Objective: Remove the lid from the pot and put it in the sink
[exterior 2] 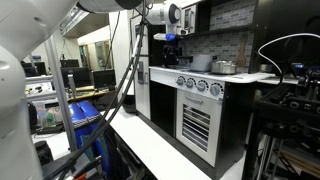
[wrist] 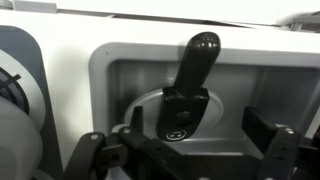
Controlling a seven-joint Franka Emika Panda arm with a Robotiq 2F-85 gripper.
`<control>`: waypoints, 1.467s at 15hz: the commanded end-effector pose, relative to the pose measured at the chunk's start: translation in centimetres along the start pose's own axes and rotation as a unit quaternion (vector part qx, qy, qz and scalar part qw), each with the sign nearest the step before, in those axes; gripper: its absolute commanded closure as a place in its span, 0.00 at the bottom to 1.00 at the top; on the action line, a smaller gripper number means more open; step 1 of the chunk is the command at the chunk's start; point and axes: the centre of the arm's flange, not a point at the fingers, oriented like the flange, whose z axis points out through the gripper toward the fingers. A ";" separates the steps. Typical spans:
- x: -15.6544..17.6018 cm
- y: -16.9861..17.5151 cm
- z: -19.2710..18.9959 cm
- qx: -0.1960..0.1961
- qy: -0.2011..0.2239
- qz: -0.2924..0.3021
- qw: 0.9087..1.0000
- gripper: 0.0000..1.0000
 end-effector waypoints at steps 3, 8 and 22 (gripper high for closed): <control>-1.2 -0.2 -3.4 -0.010 0.008 -0.003 1.000 0.00; -2.7 -0.9 -6.1 -0.012 0.029 -0.011 0.999 0.00; -10.6 -0.6 -11.7 -0.020 0.062 0.024 0.998 0.00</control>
